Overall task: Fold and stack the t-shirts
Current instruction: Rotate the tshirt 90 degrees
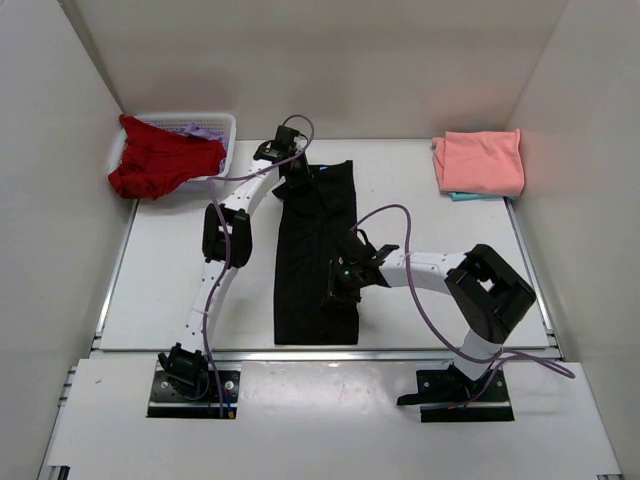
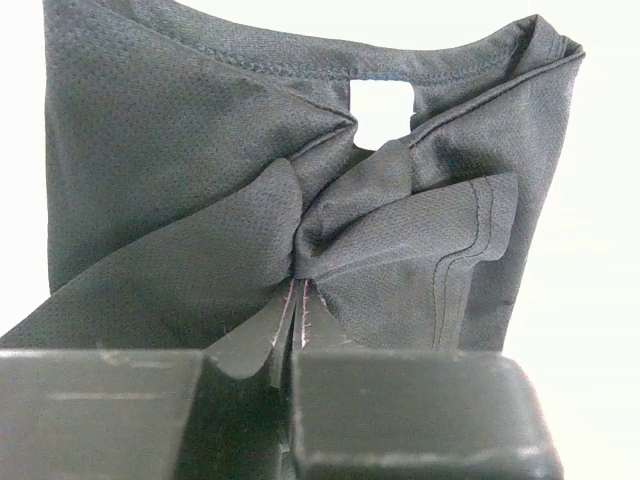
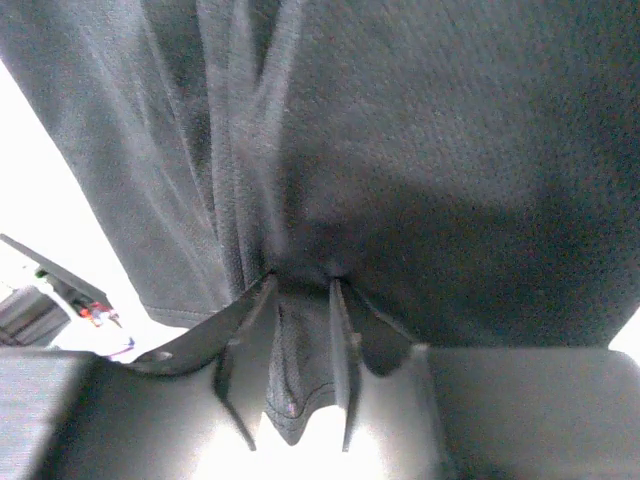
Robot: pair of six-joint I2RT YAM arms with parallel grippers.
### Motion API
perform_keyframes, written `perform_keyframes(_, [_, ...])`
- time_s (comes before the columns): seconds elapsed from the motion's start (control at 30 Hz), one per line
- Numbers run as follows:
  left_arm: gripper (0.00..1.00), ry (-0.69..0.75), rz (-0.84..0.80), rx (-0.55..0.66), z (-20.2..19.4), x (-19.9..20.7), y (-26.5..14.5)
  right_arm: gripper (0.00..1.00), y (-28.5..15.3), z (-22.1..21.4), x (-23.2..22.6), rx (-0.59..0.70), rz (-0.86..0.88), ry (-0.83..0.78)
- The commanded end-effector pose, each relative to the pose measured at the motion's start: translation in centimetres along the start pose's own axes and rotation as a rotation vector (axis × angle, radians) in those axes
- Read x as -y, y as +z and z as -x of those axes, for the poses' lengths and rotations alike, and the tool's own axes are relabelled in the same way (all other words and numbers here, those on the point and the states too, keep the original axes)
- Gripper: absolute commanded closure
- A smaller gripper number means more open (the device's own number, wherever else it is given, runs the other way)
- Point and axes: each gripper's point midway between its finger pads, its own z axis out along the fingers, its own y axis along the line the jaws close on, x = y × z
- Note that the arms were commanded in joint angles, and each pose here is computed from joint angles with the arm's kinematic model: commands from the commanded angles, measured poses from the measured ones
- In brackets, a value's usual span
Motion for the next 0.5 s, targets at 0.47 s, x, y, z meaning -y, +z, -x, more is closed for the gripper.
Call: perform_keyframes(0.47, [0.47,0.196,-0.080,-0.028,-10.4,2.1,-24.4,0.39,-12.8,5.8,3.0,0.216,-0.186,-0.231])
